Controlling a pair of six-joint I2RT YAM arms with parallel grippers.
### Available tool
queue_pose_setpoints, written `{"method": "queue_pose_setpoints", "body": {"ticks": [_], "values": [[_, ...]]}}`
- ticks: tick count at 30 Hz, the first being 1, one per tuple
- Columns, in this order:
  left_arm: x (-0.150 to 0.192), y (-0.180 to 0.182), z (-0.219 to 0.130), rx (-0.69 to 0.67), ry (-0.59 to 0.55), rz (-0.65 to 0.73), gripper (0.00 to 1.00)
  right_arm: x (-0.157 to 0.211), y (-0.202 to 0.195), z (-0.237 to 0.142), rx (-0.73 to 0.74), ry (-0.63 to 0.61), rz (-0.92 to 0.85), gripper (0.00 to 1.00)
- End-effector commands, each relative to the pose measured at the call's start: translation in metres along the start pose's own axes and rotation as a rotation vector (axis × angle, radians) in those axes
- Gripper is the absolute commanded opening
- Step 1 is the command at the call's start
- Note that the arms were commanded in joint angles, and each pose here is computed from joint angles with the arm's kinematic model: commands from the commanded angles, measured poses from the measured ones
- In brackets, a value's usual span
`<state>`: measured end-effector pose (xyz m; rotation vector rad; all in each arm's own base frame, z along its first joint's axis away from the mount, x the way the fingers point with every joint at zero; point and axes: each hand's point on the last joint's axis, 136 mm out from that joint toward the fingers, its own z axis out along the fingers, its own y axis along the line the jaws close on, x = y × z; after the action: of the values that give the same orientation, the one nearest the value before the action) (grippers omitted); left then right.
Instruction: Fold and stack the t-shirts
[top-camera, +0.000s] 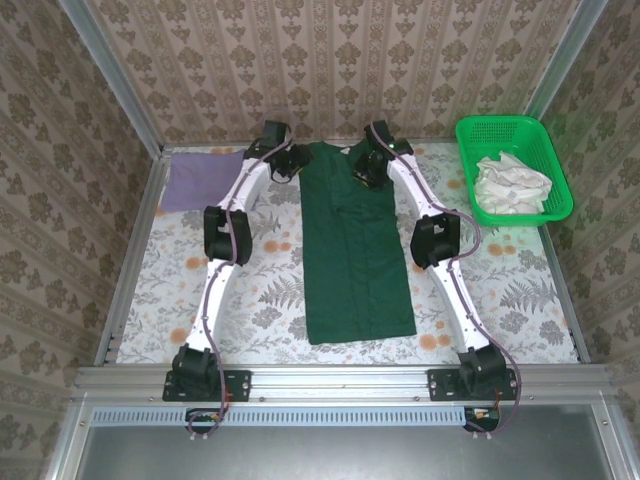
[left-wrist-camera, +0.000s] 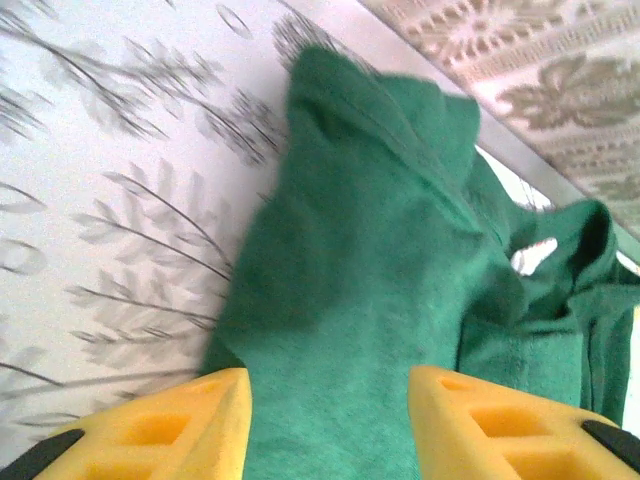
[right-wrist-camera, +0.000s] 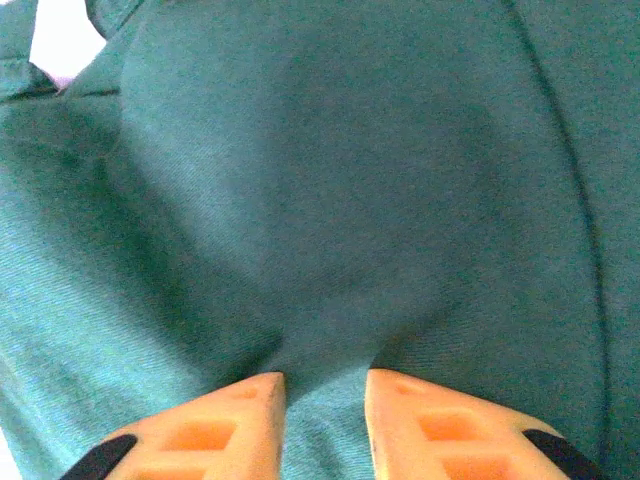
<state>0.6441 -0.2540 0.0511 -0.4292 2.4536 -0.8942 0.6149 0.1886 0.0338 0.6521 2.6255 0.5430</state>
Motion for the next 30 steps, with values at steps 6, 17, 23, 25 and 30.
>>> {"method": "queue_pose_setpoints", "body": {"ticks": [6, 17, 23, 25, 30], "values": [[-0.034, -0.057, -0.057, 0.161, -0.041, 0.069, 0.76, -0.020, 0.028, -0.090, -0.090, -0.017, -0.045, 0.59], [0.045, -0.089, -0.161, 0.083, 0.066, 0.206, 0.80, 0.002, -0.035, -0.245, 0.168, 0.016, -0.243, 0.72], [0.161, -0.043, -0.183, 0.036, 0.341, 0.243, 0.68, 0.030, -0.041, -0.290, 0.214, 0.079, -0.277, 0.70], [0.188, -0.026, -0.198, 0.009, 0.383, 0.262, 0.67, 0.034, -0.044, -0.301, 0.217, 0.089, -0.270, 0.70], [0.226, -0.004, -0.229, -0.004, 0.422, 0.317, 0.67, 0.056, -0.062, -0.325, 0.249, 0.164, -0.257, 0.71]]}}
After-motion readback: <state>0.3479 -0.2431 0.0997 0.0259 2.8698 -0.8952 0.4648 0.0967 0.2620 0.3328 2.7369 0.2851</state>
